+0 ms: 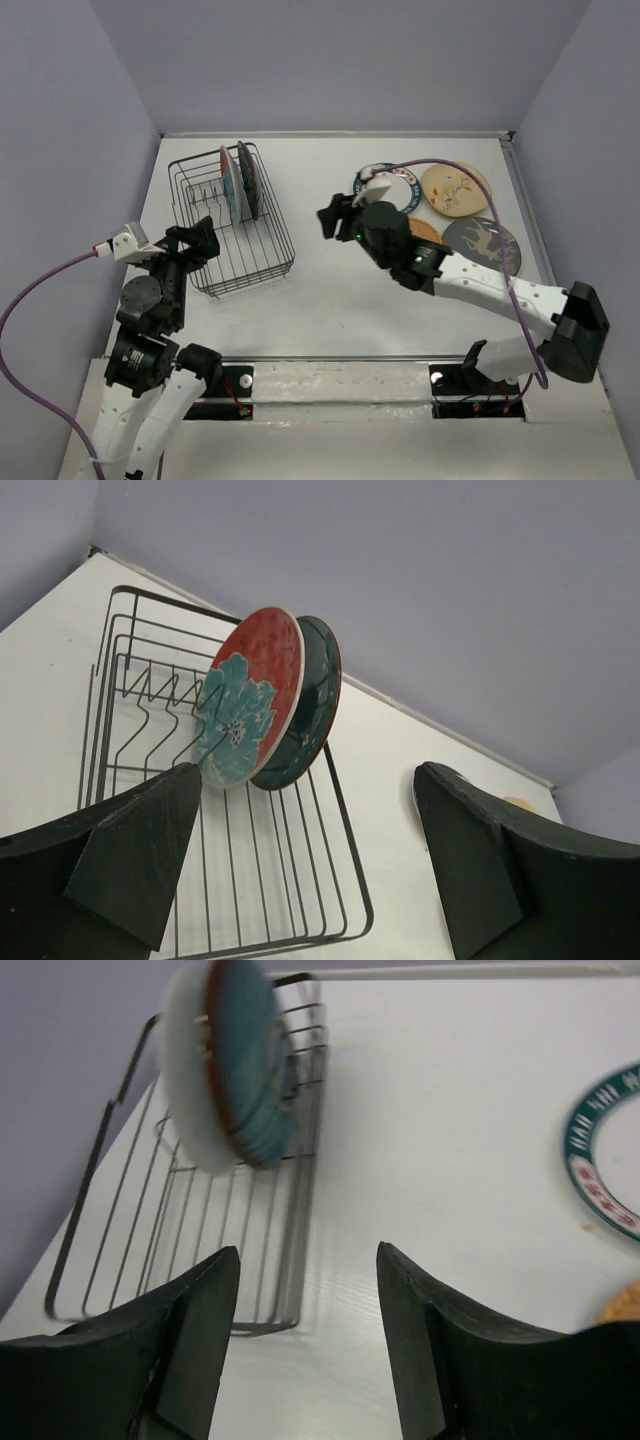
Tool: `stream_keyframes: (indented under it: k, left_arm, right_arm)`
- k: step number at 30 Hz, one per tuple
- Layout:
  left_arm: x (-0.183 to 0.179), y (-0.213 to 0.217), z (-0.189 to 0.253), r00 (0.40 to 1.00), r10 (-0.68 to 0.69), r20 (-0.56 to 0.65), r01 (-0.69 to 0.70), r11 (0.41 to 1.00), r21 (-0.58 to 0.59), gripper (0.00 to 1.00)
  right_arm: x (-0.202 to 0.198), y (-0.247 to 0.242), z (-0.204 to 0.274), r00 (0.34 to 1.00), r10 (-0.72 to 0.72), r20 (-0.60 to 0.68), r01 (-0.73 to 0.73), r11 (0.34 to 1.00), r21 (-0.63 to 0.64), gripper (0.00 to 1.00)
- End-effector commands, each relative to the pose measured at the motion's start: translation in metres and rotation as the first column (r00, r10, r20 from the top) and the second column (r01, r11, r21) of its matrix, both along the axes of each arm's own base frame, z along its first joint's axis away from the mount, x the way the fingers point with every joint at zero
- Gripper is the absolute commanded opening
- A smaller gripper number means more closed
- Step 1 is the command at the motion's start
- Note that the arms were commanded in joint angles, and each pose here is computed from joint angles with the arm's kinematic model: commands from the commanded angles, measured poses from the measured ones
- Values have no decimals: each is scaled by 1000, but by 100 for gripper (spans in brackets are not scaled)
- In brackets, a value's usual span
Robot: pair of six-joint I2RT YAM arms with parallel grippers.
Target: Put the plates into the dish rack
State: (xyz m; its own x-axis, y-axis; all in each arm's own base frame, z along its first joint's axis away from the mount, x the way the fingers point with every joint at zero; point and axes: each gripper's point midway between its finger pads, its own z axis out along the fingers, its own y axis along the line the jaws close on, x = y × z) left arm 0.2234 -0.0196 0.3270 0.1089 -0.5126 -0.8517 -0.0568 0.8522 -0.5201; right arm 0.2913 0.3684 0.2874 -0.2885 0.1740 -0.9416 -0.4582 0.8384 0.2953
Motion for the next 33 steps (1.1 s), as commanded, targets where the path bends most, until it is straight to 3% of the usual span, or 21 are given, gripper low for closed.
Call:
stream_keyframes:
  k: [1,2,3,6,8,12,16,33]
  left_arm:
    - [-8,-6,5,999,-54,-1,54,998,37,99]
    - [-8,-7,0,998,-62,-12,62,997,40,99]
    - [-10,-9,-4,997,-73,-16,73,996,42,99]
    - [-7,-13,-21,995,-89,-45,92,995,46,99]
    - [-8,-17,-20,993,-109,-44,111,993,46,99]
    - [-9,-20,-20,991,-129,-31,130,990,46,99]
    - [-12,-26,-19,987,-161,-24,162,986,49,99]
    - [-19,-31,-16,980,-197,4,196,979,45,99]
  right_arm:
    - [18,-117,-91,928,-224,-296,259,962,84,59]
    - [11,-136,-76,924,-230,-306,293,940,178,54]
    - [1,-161,-110,892,-280,-355,341,932,122,53]
    - [-15,-213,-125,825,-403,-397,479,870,113,51]
    - [-27,-234,-140,773,-462,-435,538,841,64,52]
    - [-37,-280,-165,628,-590,-507,708,704,57,57]
    - [-39,-295,-189,553,-604,-574,757,652,43,60]
    - [-10,-285,-240,556,-434,-709,758,615,218,63]
